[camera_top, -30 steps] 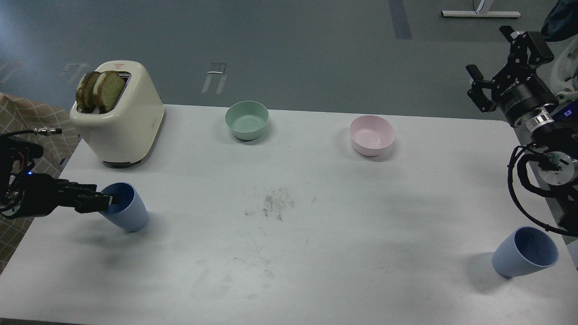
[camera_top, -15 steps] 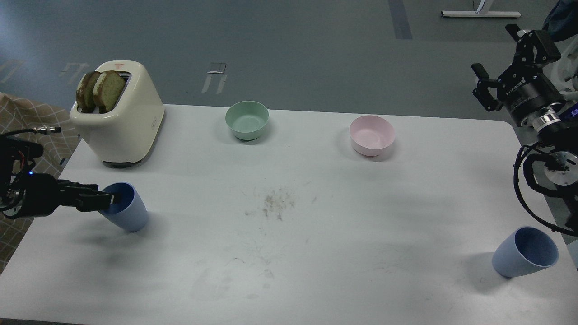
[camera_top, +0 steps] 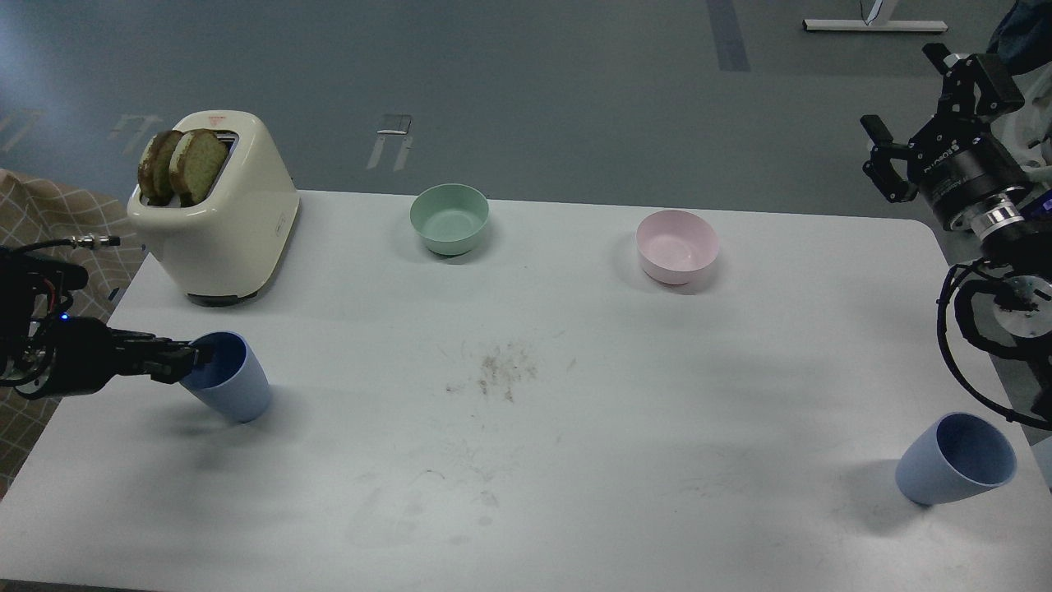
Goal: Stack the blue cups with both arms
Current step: 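Close the left gripper on the blue cup's rim, then carry the blue cup with the left gripper to the table center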
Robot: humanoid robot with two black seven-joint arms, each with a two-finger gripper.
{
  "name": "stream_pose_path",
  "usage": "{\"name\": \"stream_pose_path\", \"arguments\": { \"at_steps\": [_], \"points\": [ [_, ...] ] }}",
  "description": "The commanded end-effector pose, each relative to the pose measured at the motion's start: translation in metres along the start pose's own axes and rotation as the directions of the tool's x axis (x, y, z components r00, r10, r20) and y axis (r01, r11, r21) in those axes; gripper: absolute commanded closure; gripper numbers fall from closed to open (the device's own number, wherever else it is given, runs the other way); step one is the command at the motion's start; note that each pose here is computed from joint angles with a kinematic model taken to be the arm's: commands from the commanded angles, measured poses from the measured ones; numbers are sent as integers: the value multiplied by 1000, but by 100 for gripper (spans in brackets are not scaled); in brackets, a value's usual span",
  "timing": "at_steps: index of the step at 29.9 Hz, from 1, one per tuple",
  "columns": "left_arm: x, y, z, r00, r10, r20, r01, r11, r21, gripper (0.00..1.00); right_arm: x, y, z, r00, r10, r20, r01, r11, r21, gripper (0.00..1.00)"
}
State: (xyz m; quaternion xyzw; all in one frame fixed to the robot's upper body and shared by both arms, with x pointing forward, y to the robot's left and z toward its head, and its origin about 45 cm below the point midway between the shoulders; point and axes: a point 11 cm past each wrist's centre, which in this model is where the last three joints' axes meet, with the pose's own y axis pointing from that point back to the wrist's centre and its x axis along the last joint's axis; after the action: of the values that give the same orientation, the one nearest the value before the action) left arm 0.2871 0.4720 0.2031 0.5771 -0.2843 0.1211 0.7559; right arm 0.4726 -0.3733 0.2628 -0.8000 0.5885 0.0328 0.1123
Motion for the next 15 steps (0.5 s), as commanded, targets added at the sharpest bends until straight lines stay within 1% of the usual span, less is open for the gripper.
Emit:
{"name": "stream_pose_path", "arguments": {
  "at_steps": [1,3,5,6,8,10,12,14,15],
  "points": [
    [6,2,4,1000,17,7,-17,1000,-12,100,0,0,-1,1000,-1,0,1,1000,1,0],
    [15,4,15,999,34,27,-33,999,-40,100,1,0,0,1000,1,-1,-1,1000,0,0],
    [32,13,23,996,68,57,-65,996,-54,100,1,0,-2,1000,2,-2,-2,1000,3,0],
    [48,16,34,991,100,86,-94,992,-81,100,1,0,-1,1000,1,-3,-1,1000,1,0],
    [63,20,47,985,131,115,-118,987,-112,100,1,0,-1,1000,1,-3,-1,1000,1,0],
    [89,23,73,967,188,171,-158,972,-175,100,2,0,-2,1000,2,-4,-2,1000,2,0],
    [108,28,89,948,228,224,-182,961,-207,100,3,1,-3,1000,4,-7,-4,1000,2,0],
    [118,30,98,934,244,261,-188,957,-221,100,5,2,-5,1000,5,-11,-5,1000,4,0],
    [128,26,111,920,253,300,-182,953,-244,100,4,1,-7,1000,0,-11,0,1000,7,0]
  ]
}}
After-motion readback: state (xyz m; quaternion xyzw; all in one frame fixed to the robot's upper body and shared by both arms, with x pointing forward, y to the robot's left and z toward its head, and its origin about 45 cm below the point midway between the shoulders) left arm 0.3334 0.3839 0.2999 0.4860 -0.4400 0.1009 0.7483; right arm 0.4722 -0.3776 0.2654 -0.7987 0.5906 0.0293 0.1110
